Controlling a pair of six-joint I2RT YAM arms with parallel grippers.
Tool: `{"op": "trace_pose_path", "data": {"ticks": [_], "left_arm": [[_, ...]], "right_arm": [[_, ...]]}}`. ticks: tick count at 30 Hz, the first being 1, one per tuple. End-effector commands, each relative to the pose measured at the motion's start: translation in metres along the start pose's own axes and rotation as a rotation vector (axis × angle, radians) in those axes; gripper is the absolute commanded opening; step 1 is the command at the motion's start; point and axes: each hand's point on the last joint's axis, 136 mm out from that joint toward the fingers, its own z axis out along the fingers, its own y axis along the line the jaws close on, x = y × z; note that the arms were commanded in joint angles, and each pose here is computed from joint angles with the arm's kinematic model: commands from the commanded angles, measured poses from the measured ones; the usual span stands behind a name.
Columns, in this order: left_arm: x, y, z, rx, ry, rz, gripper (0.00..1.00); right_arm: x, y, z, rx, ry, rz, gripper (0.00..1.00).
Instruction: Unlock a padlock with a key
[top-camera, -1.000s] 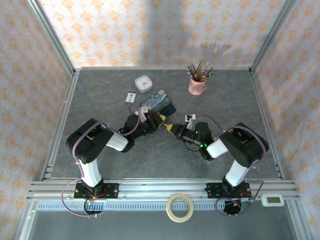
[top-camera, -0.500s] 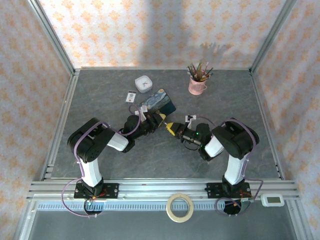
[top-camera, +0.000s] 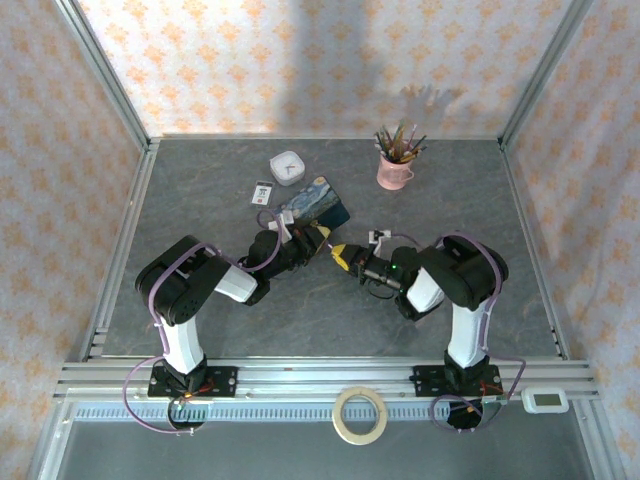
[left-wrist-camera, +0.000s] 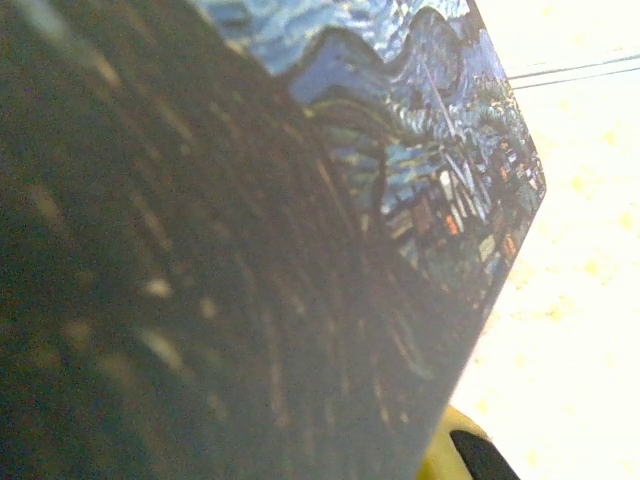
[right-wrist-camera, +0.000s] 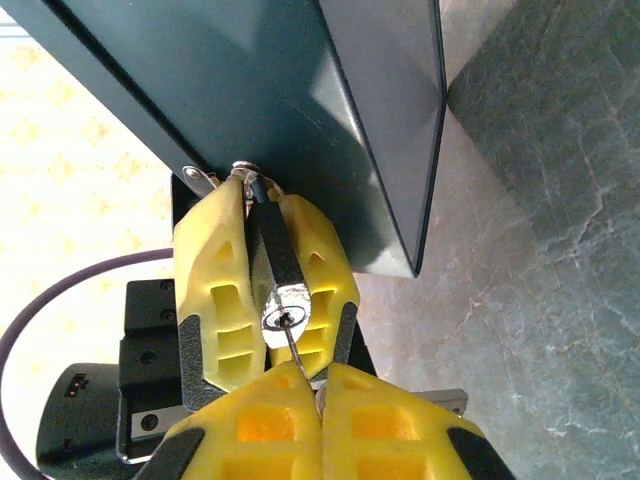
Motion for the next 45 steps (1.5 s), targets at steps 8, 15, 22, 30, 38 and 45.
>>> {"op": "trace_pose_path", "data": {"ticks": [8,15,22,30,38,45], "left_arm": [[0.05,-0.049,0.003,0.176,0.171,-0.043,0.0],[0.047,-0.053,0.003,0.175,0.161,-0.059,0.0],[0.045,-0.056,0.003,0.169,0.157,-0.058,0.0],[0.047,-0.059,0.002,0.186,0.155,-0.031,0.0],[0.049,-0.057,0.005,0.175,0.153,-0.029,0.0],[0.053,-0.055,0.011,0.146,0.163,-0.032,0.0]], "right_arm": [[0.008,0.055,0.009,-0.252,0.062,-0.322,0.0],[0.004,0.046,0.01,-0.194,0.031,-0.39,0.0],[-0.007,0.035,0.008,-0.105,-0.024,-0.397,0.0],[-0.015,0.049,0.008,-0.174,-0.051,-0.11,0.0],[-0.021,0.06,-0.001,-0.234,-0.113,0.062,0.0],[-0.015,0.066,0.009,-0.218,-0.1,-0.06,0.0]]}}
